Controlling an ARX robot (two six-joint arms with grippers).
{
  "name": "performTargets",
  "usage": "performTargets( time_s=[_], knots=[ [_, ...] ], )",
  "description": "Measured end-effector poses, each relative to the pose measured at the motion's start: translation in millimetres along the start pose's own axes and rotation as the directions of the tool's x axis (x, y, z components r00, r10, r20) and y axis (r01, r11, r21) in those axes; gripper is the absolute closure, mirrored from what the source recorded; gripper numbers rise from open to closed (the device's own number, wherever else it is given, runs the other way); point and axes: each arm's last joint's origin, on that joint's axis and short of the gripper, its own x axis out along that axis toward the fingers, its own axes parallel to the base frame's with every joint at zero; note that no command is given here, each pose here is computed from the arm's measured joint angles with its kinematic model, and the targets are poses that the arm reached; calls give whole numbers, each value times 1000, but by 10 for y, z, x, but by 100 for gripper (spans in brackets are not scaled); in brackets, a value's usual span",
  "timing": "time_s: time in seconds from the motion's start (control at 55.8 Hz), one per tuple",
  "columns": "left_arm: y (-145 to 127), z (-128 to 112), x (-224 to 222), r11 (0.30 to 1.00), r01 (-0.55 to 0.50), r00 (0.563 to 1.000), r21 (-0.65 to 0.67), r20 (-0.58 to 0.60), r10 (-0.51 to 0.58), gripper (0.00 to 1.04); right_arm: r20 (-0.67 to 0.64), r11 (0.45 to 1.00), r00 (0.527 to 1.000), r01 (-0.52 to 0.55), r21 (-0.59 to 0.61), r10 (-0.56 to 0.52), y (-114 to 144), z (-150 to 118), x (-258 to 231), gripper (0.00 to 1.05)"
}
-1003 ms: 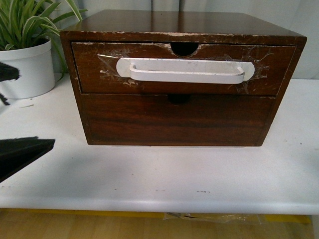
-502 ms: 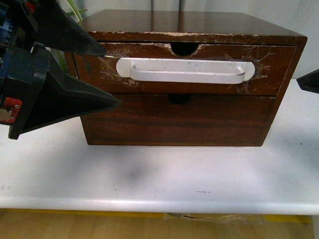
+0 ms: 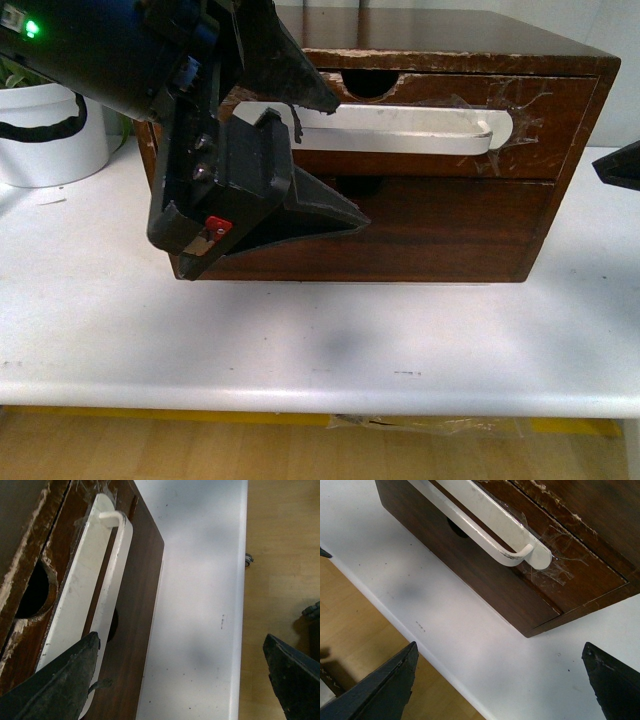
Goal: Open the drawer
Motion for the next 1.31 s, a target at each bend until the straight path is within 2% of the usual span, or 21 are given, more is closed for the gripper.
performTargets(
  time_s=[0.269, 0.394, 0.663, 0.842, 1.308],
  knots=[
    [196, -115, 187, 999, -31, 998, -8, -50, 30, 6, 6, 1000, 1000, -13, 0, 13, 3, 0, 6, 9],
    [210, -176, 173, 1000, -10, 996, -23, -86, 8, 6, 4, 1000, 1000, -15, -2, 15, 1, -4, 17, 9],
    [251, -223, 178, 998, 12, 988, 55, -157, -3, 6, -22, 999, 998, -54, -4, 54, 32, -19, 183, 9],
    [282, -228, 184, 996, 32, 981, 89, -193, -15, 6, -26, 997, 997, -70, -14, 70, 8, 73, 344, 9],
    [332, -233, 144, 995, 68, 978, 74, -202, -51, 6, -52, 991, 990, -130, -35, 128, -38, 271, 719, 9]
  ],
)
